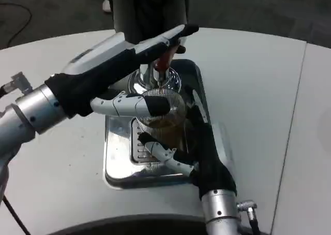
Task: Grasp the cup under the faucet to collect the drink, then remove the cup.
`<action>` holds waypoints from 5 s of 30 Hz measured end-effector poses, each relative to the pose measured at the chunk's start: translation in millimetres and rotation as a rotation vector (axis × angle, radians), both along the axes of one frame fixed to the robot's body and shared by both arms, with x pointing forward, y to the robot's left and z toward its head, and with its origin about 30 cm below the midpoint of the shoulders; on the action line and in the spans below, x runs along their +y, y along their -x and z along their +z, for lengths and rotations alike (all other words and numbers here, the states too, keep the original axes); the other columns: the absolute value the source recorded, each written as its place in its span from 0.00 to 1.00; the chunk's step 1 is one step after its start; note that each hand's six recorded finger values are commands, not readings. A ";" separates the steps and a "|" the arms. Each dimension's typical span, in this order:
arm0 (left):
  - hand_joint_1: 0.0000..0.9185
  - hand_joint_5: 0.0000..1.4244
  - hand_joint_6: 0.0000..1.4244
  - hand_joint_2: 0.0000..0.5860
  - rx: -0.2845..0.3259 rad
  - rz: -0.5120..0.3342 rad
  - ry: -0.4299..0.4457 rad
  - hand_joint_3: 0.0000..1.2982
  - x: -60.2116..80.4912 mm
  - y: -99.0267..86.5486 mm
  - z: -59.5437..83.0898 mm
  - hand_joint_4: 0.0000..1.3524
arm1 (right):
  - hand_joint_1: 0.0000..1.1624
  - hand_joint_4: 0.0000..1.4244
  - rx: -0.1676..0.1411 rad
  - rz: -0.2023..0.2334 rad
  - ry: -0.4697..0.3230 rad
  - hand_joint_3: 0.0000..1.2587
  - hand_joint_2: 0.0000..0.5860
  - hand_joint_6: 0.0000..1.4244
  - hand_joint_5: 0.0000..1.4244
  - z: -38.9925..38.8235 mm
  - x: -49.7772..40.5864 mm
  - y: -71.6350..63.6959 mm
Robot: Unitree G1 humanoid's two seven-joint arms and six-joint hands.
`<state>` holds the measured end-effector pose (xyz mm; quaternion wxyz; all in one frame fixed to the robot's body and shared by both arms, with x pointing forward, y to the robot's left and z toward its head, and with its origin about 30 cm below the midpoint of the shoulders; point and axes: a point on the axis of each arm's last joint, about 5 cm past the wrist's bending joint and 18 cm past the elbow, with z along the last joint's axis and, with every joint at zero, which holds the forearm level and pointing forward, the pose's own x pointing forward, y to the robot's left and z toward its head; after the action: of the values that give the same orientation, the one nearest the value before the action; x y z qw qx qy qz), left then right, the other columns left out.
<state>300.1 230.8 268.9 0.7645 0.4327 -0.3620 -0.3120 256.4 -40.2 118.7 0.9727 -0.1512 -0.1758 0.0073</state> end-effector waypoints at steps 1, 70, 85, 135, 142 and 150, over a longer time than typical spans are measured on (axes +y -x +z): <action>0.00 0.09 0.03 0.12 0.000 0.001 0.001 0.02 0.3 0.1 0.2 0.01 | 0.64 0.15 0.000 0.000 0.001 0.04 0.28 0.15 0.16 0.0 0.2 -0.1; 0.00 0.07 0.05 0.12 0.266 0.014 0.468 0.07 28.4 37.7 -14.1 0.00 | 0.81 0.56 -0.059 -0.037 0.019 0.62 0.17 0.70 0.70 10.6 11.8 -7.7; 0.00 0.01 0.02 0.12 0.216 0.094 0.515 0.06 36.6 61.0 -12.5 0.00 | 0.81 0.56 -0.080 -0.033 -0.006 0.64 0.16 0.72 0.71 12.8 12.6 1.5; 0.00 0.03 0.03 0.13 0.088 0.200 -0.014 0.06 76.5 132.1 -49.1 0.00 | 0.81 0.57 -0.131 0.048 0.005 0.65 0.15 0.75 0.72 28.3 -14.5 47.1; 0.00 0.03 0.03 0.13 0.041 0.186 -0.087 0.05 85.9 139.0 -49.0 0.00 | 0.81 0.57 -0.131 0.089 0.011 0.65 0.15 0.75 0.72 31.0 -20.1 56.1; 0.00 0.01 0.03 0.13 -0.061 0.151 -0.166 0.02 93.5 150.7 -40.4 0.00 | 0.81 0.57 -0.144 0.143 0.009 0.65 0.15 0.75 0.72 38.7 -28.7 71.1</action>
<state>149.4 324.3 228.5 0.7361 0.5297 -0.3242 -0.2692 185.3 -68.9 157.4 0.9538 -0.1427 -0.2558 0.0666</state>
